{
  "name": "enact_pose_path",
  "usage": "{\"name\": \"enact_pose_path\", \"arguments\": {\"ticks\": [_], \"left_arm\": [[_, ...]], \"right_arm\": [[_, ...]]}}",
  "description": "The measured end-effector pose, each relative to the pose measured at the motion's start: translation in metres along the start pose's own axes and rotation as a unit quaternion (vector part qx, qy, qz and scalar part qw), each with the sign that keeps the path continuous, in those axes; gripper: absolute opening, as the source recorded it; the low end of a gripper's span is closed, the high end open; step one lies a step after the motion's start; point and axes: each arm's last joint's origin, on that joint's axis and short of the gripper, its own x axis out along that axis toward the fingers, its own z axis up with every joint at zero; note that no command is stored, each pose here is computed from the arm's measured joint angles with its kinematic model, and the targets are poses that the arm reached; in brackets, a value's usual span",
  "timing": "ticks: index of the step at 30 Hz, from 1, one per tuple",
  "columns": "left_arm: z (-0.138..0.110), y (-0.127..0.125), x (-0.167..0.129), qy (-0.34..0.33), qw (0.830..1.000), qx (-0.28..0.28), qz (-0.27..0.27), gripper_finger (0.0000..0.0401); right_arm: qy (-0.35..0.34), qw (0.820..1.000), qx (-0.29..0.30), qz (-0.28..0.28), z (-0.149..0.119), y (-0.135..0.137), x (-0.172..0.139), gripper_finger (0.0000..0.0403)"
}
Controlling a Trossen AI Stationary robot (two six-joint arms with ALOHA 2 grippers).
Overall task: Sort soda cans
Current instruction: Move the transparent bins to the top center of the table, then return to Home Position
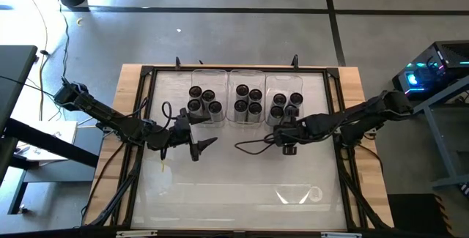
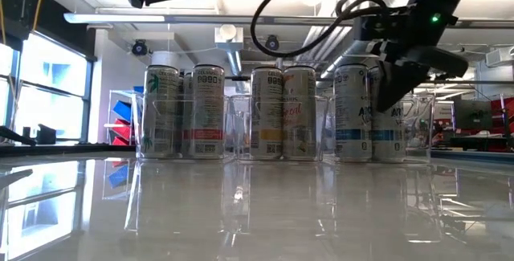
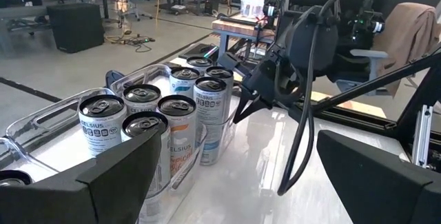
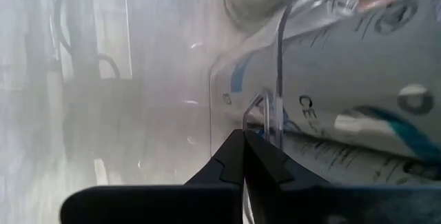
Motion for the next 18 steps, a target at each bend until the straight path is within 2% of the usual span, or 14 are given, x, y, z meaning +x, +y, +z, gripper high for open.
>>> {"name": "enact_pose_path", "arguments": {"ticks": [11, 15, 18], "left_arm": [[0.0, 0.0, 0.0, 0.0, 1.0, 0.0, 0.0, 0.0384], [0.0, 0.001, 0.0, -0.001, 1.0, 0.005, 0.009, 0.0384], [0.0, 0.003, -0.003, 0.006, 1.0, 0.01, 0.014, 0.0384]], "right_arm": [[-0.011, 1.0, 0.01, 0.004, 0.005, -0.001, -0.004, 0.0], [-0.043, 0.998, 0.029, 0.032, 0.01, 0.004, -0.025, 0.0], [-0.075, 0.995, 0.043, 0.057, 0.0, 0.007, -0.048, 0.0]]}}
